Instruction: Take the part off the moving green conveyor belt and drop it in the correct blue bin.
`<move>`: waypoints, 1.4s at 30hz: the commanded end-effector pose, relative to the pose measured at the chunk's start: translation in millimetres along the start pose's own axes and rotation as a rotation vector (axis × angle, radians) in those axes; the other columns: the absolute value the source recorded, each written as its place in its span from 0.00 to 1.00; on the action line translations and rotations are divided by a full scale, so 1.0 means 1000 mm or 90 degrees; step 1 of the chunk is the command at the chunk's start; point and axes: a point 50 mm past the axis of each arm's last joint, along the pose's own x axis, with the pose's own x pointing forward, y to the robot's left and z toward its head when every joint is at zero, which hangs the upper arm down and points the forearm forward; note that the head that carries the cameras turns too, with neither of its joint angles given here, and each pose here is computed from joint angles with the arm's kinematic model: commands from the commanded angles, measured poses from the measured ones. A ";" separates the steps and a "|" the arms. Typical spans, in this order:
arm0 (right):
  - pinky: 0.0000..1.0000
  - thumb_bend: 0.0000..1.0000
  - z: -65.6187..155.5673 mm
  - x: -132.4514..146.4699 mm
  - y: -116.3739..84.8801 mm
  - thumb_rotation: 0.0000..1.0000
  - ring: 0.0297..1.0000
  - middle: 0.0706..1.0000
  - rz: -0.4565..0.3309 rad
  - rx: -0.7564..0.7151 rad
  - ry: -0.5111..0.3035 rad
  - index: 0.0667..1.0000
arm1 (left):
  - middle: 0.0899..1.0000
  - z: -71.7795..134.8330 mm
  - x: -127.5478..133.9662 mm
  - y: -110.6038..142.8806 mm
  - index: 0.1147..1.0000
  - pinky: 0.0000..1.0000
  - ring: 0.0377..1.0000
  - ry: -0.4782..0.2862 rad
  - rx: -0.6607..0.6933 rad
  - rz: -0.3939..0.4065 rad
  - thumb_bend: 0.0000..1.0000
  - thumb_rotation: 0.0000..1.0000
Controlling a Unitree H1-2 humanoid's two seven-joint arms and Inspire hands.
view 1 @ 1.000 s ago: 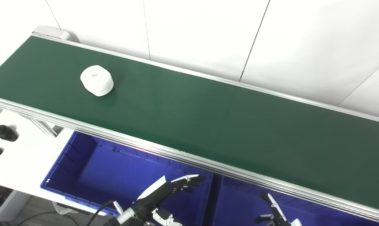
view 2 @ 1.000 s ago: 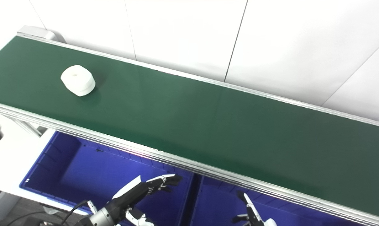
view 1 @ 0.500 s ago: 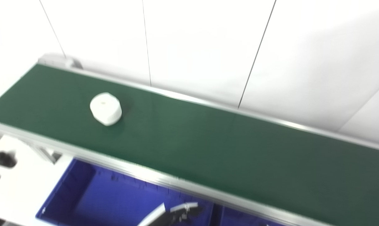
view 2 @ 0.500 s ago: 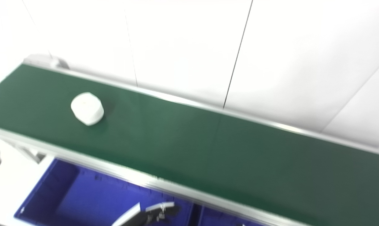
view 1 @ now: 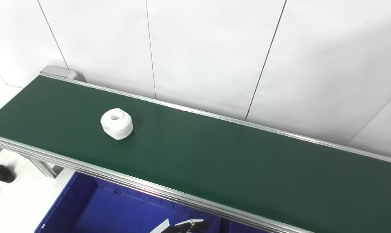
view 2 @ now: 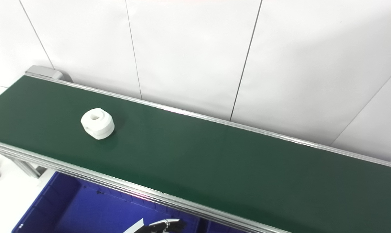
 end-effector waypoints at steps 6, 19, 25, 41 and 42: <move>0.43 0.95 0.004 0.002 -0.008 0.43 0.62 0.88 -0.022 0.000 -0.053 0.91 | 0.82 0.034 0.001 0.007 0.80 0.71 0.79 -0.096 0.011 0.043 1.00 0.34; 0.52 0.95 0.005 0.012 -0.007 0.43 0.76 0.88 -0.019 -0.005 -0.051 0.92 | 0.86 0.116 0.018 0.056 0.83 0.72 0.82 -0.289 0.128 0.075 0.95 0.27; 0.64 0.96 0.005 0.015 -0.006 0.43 0.82 0.87 -0.027 -0.013 -0.057 0.91 | 0.85 0.131 0.030 0.083 0.82 0.74 0.82 -0.314 0.197 0.106 0.96 0.27; 0.71 0.96 0.011 0.018 -0.011 0.43 0.81 0.86 -0.042 -0.004 -0.095 0.89 | 0.94 0.166 0.078 0.163 0.92 0.81 0.89 -0.228 0.458 0.132 0.86 0.22; 0.71 0.96 0.012 0.018 -0.011 0.43 0.81 0.86 -0.041 -0.003 -0.098 0.89 | 0.94 0.167 0.080 0.168 0.92 0.81 0.89 -0.219 0.460 0.132 0.85 0.22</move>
